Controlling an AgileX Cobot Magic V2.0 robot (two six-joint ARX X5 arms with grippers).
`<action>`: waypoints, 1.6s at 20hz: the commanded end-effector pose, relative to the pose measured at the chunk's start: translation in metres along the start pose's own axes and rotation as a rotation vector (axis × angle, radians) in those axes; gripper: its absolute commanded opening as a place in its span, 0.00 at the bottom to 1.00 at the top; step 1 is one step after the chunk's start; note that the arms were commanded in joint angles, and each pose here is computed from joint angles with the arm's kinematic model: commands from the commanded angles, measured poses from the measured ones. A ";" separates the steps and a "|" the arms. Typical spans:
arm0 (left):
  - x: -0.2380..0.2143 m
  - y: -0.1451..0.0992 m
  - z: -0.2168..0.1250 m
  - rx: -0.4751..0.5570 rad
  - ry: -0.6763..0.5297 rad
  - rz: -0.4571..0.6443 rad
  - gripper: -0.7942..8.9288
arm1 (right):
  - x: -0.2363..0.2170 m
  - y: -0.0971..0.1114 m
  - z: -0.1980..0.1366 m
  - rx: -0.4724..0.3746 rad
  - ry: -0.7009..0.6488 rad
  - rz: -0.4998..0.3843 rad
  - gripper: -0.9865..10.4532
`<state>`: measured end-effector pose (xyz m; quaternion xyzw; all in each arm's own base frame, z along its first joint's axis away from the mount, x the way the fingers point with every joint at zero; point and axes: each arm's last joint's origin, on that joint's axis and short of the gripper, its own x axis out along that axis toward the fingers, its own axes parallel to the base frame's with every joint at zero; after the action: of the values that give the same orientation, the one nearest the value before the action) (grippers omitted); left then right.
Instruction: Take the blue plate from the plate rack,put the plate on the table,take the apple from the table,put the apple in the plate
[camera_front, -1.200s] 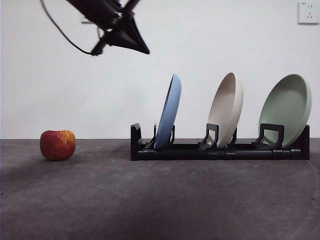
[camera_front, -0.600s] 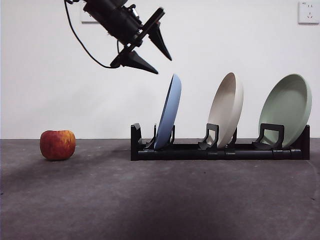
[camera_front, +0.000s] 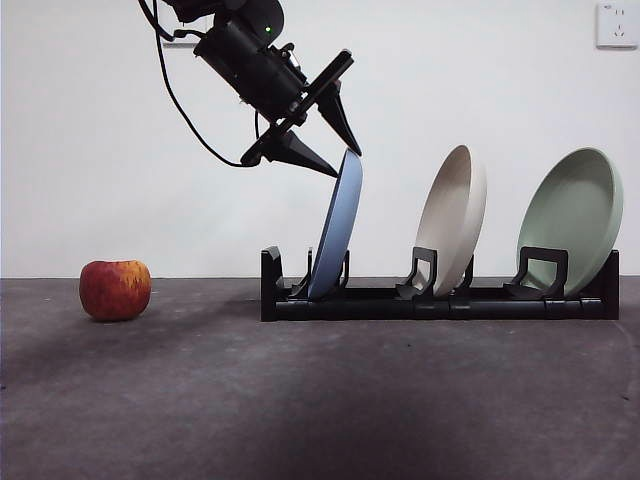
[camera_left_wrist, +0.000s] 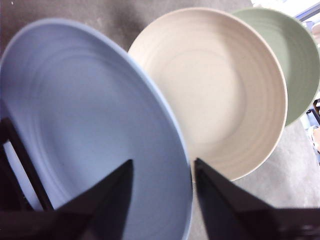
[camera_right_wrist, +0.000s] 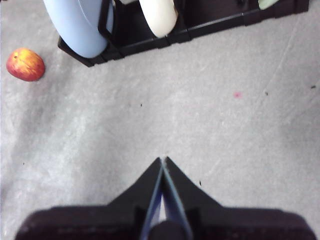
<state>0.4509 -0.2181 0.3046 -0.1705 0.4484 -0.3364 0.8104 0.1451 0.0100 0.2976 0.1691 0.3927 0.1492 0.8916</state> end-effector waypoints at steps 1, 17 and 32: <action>0.006 -0.003 -0.003 0.020 0.007 -0.001 0.26 | -0.001 0.001 0.000 -0.013 0.000 0.001 0.09; -0.011 -0.002 0.011 -0.003 -0.031 -0.084 0.08 | -0.001 0.000 -0.002 -0.010 0.021 -0.003 0.09; -0.160 -0.110 0.020 0.278 -0.196 -0.262 0.07 | -0.001 0.000 -0.002 -0.037 0.020 -0.007 0.09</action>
<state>0.3644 -0.1842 0.4778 -0.1582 0.3002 -0.4711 0.8142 0.1430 0.0099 0.2956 0.1568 0.4040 0.1522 0.8883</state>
